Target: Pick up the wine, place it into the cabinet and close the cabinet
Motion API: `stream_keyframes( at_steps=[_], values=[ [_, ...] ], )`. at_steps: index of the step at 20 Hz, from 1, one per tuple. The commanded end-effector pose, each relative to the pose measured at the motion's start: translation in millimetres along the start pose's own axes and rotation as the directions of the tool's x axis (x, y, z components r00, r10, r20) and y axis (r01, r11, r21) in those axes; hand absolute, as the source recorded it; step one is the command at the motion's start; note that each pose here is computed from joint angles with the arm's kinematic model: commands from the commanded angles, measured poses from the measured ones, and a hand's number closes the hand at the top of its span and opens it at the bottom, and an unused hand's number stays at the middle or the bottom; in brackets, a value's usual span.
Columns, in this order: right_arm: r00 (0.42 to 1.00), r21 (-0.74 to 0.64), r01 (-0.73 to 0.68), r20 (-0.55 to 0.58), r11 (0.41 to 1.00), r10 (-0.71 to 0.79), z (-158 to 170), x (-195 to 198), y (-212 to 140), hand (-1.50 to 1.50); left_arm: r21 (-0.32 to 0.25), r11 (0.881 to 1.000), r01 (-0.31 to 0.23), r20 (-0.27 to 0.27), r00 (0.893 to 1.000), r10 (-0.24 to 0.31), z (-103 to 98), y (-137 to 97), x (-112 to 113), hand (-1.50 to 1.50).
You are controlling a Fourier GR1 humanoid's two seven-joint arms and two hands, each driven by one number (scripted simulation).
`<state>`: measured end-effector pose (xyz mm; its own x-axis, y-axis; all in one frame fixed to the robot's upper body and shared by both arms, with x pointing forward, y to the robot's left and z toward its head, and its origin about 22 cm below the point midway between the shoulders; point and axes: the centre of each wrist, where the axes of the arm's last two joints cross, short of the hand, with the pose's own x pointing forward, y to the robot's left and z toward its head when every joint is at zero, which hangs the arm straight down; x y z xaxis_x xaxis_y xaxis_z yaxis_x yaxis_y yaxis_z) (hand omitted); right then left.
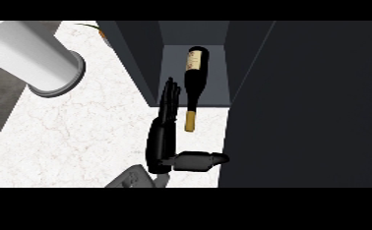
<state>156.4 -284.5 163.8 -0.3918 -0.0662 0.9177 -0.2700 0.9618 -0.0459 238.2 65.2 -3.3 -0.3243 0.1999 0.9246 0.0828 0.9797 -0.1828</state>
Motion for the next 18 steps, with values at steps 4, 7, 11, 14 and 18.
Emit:
stream_keyframes(
  at_steps=[4, 7, 11, 14, 18],
  values=[
    [0.998, 0.019, -0.053, -0.016, 0.998, 0.053, 13, 9, -9, -1.5, -0.004, 1.0, 0.023, -0.015, 1.0, -0.023, 68, 35, 39, 1.5],
    [0.995, 0.088, -0.087, -0.034, 0.992, 0.09, 24, 11, -8, -1.5, -0.002, 1.0, 0.014, -0.043, 0.999, -0.014, 63, 61, 47, 1.5],
    [0.976, 0.245, -0.168, -0.098, 0.955, 0.197, 18, 14, -9, 1.5, -0.076, 0.995, 0.06, -0.042, 0.997, -0.064, 89, 78, 48, 1.5],
    [0.983, 0.344, -0.141, -0.063, 0.928, 0.173, 16, 8, -17, 1.5, -0.071, 0.993, 0.094, -0.043, 0.994, -0.097, 85, 111, 69, 1.5],
    [0.989, 0.457, 0.037, -0.145, 0.889, 0.034, 21, -13, -2, 1.5, -0.053, 0.993, 0.106, -0.024, 0.994, -0.107, 70, 124, 81, 1.5]
  ],
)
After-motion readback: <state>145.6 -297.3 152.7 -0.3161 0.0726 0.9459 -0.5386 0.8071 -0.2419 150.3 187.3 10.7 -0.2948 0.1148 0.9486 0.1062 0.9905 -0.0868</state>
